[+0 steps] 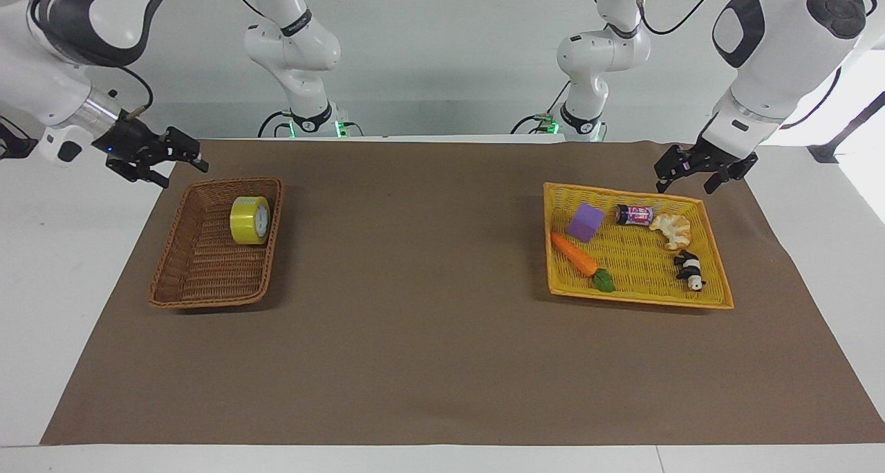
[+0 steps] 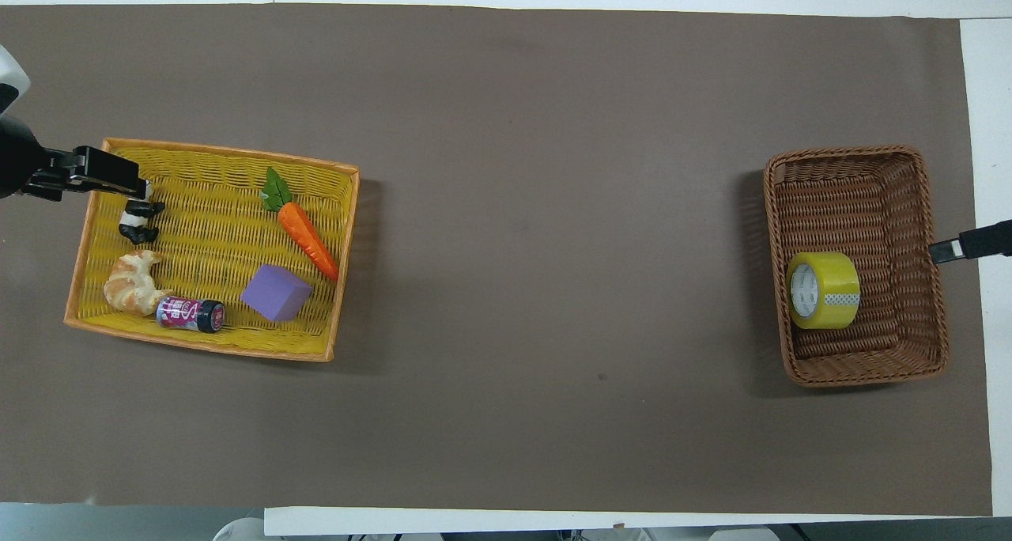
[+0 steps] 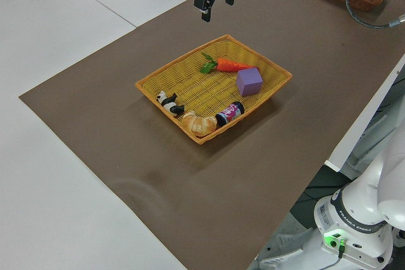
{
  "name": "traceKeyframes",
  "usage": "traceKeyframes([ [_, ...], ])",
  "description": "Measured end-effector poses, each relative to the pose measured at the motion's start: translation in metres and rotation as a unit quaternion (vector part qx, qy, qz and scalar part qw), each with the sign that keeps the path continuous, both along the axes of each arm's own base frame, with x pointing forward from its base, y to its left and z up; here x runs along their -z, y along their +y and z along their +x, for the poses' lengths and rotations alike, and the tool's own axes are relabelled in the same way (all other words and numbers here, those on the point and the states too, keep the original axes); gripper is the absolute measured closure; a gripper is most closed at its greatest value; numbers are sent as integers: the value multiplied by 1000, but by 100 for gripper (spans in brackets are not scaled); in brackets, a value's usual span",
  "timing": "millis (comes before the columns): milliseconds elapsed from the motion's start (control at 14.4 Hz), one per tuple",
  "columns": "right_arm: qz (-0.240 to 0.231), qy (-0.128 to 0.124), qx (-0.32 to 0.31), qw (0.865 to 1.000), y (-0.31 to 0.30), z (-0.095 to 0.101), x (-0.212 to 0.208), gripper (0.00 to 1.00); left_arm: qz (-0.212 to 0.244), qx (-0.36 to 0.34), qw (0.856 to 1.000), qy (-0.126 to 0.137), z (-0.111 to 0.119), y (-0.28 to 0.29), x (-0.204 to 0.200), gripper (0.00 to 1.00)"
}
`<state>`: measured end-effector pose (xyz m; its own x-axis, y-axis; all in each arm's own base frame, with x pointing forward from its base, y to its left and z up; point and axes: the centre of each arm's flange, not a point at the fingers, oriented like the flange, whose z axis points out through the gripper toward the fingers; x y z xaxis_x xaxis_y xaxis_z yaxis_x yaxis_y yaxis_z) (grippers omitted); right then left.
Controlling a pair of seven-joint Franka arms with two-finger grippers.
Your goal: Move tape to another basket
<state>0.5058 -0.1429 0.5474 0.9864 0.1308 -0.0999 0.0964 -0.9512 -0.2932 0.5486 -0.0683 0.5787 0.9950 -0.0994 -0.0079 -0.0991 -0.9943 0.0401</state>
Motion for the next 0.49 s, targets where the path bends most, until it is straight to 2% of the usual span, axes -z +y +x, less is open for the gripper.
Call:
traceKeyframes([
  [278,-92,9,8,996,32,-6,-54,0,-2,-14,1000,-10,4,17,-1,0],
  [486,-120,15,41,992,43,-8,-82,0,-2,-12,1000,-10,4,14,-1,0],
])
